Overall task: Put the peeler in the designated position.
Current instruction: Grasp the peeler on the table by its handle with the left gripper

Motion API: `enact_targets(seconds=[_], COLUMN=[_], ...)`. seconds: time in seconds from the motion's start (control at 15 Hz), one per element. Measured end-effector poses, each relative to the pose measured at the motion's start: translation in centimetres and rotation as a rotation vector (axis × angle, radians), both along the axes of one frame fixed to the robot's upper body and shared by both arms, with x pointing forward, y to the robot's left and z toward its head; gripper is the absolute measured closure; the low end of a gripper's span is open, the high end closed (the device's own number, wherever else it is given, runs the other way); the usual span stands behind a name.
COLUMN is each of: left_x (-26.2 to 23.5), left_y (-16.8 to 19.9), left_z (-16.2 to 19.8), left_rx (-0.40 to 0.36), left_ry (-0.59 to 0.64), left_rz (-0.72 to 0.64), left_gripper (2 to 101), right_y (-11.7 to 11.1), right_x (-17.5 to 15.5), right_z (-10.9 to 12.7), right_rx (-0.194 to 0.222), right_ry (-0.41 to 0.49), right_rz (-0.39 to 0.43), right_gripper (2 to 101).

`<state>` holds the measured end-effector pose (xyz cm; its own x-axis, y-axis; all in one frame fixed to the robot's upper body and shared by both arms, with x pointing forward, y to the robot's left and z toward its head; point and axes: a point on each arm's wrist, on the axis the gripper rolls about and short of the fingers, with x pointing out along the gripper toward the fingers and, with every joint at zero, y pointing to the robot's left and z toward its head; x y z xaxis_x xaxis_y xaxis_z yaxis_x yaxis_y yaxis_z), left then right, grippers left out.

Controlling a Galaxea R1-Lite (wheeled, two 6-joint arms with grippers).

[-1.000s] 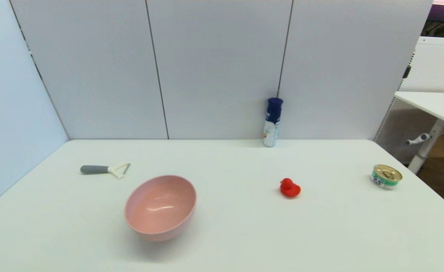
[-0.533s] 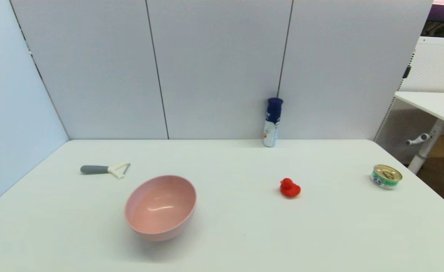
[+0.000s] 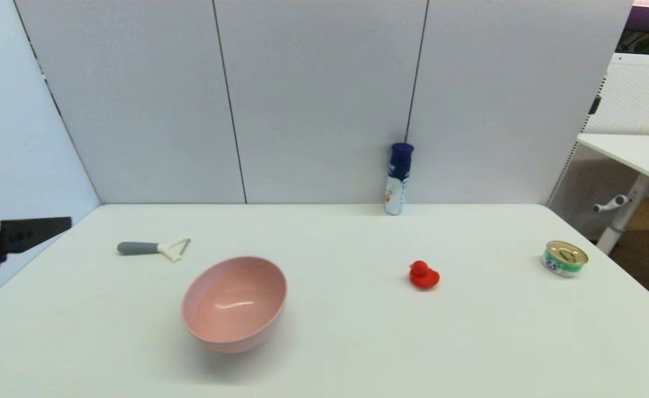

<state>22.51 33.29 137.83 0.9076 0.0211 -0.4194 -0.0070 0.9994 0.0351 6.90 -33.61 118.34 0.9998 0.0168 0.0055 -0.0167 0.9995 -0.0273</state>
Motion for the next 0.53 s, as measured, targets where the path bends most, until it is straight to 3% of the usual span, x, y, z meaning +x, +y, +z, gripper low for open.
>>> enact_targets(seconds=[0.2, 0.33, 0.53], left_x=[7.3, 12.2, 18.1], left_y=[-0.2, -0.4, -1.5], left_z=[-0.2, -0.8, -3.0], left_rx=[-0.013, -0.059, -0.138], left_ry=[0.099, 0.145, 0.192], left_rz=[0.003, 0.032, 0.203], left_gripper=[5.3, 5.3, 5.3], right_y=[0.0, 0.0, 0.0], right_x=[0.0, 0.0, 0.0], right_z=[0.0, 0.0, 0.0], right_rx=[0.000, 0.000, 0.000], right_ry=[0.000, 0.000, 0.000], right_rz=[0.000, 0.000, -0.001], right_gripper=[4.3, 4.3, 4.3])
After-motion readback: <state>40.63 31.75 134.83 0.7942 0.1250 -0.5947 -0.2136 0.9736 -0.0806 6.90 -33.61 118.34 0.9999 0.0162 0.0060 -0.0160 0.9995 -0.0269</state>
